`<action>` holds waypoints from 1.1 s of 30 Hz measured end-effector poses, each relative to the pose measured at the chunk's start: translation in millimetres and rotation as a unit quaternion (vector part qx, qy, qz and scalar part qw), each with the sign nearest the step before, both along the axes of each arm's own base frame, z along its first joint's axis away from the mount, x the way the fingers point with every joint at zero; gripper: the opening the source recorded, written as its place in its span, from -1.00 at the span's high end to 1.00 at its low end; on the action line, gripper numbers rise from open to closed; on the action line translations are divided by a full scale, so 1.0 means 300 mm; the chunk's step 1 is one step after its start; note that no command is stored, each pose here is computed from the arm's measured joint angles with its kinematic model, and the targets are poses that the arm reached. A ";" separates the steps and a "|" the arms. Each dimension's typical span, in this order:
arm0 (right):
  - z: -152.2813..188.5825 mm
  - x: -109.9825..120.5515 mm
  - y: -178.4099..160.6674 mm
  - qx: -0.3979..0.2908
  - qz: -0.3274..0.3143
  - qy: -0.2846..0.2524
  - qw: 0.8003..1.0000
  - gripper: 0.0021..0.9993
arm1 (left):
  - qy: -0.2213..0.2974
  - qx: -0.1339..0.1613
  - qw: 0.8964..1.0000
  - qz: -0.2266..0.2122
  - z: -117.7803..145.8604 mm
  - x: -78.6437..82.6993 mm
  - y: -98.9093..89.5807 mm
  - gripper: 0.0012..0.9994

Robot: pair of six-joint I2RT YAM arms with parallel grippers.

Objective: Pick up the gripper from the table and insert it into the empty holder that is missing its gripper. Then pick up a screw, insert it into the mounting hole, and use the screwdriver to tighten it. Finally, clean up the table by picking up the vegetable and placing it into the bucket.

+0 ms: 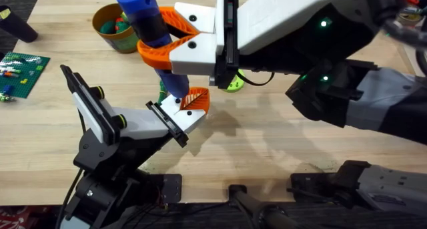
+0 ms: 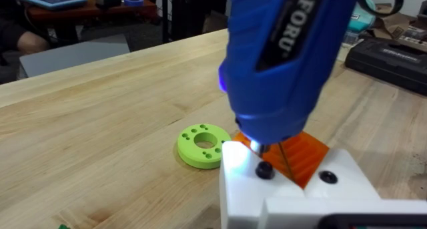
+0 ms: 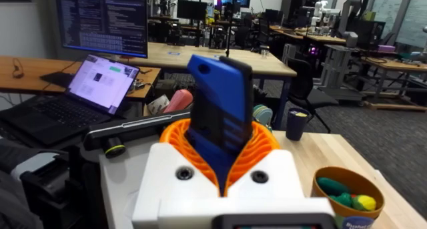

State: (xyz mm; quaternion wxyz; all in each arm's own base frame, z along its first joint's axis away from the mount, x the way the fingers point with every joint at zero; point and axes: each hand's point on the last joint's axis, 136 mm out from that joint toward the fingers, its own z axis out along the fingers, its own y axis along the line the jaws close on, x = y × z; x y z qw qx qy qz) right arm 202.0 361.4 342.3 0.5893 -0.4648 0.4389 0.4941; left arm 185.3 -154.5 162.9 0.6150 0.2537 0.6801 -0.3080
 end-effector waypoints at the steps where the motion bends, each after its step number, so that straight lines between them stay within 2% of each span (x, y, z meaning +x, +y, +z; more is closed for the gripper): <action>1: -0.005 0.001 0.001 -0.003 0.000 0.003 1.000 0.93 | 0.001 0.000 1.000 0.001 0.000 0.001 0.000 0.98; 14: 0.004 -0.019 -0.001 0.000 0.015 -0.002 1.000 0.93 | 0.001 -0.001 1.000 0.001 0.001 0.001 0.001 0.98; 23: 0.067 -0.063 -0.029 0.017 0.028 -0.024 0.999 0.93 | 0.001 -0.001 1.000 0.001 0.001 0.001 0.001 0.98; 33: 0.103 -0.073 -0.029 0.024 0.039 -0.020 0.999 0.93 | 0.001 -0.002 1.000 0.000 0.001 0.000 0.000 0.98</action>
